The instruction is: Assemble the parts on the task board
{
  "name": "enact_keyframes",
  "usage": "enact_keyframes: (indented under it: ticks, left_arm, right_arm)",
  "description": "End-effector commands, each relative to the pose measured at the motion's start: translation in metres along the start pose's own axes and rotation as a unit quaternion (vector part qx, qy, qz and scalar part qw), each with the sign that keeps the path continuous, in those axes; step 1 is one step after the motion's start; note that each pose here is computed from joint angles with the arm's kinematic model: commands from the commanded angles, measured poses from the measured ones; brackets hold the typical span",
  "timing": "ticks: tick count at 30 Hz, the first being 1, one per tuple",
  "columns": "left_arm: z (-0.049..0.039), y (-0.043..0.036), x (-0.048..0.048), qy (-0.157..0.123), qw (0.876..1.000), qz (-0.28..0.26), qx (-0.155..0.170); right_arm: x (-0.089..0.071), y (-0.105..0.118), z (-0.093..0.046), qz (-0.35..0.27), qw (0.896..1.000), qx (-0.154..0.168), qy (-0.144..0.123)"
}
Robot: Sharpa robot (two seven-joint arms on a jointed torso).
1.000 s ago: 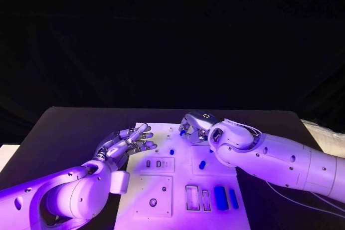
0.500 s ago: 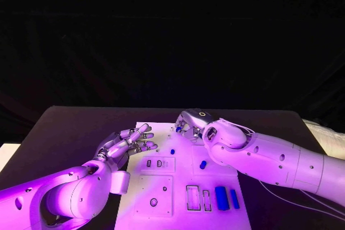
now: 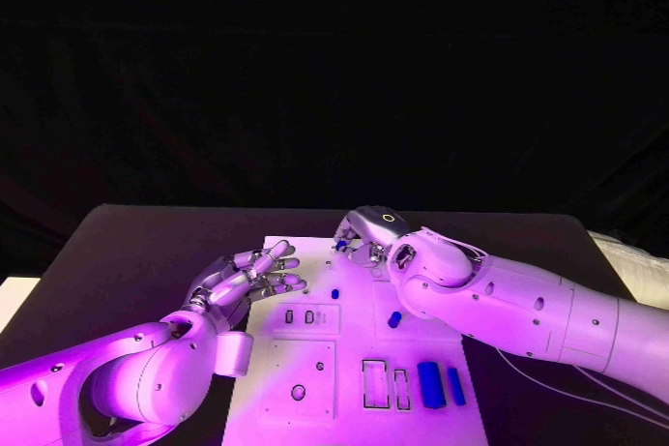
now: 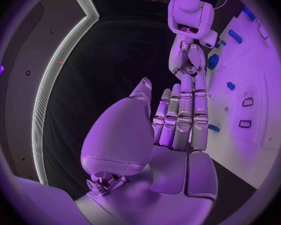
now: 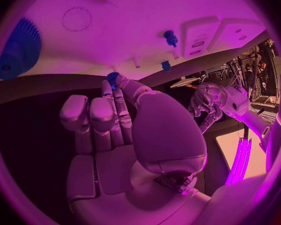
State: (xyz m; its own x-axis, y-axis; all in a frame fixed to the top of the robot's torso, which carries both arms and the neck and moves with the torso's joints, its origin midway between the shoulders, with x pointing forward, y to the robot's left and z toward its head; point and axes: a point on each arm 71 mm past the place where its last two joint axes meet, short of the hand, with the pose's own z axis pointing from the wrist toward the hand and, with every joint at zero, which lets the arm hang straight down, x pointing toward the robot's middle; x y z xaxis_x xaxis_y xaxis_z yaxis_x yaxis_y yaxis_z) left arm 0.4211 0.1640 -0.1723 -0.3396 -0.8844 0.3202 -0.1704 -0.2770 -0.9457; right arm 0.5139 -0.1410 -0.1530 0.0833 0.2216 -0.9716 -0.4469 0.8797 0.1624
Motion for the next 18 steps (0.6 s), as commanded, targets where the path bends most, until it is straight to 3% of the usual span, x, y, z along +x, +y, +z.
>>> enact_keyframes:
  ticks: [1,18]
  left_arm:
    - [0.0006,-0.0007,0.0032,0.012,1.0,-0.006,0.002]
    - [-0.0001,-0.0009,0.0036,0.013,1.0,-0.007,0.001]
  right_arm:
    - [-0.0015,0.0022,0.0022,-0.004,1.0,-0.002,-0.013]
    - [0.0078,0.0059,0.0109,-0.016,1.0,0.0,0.01]
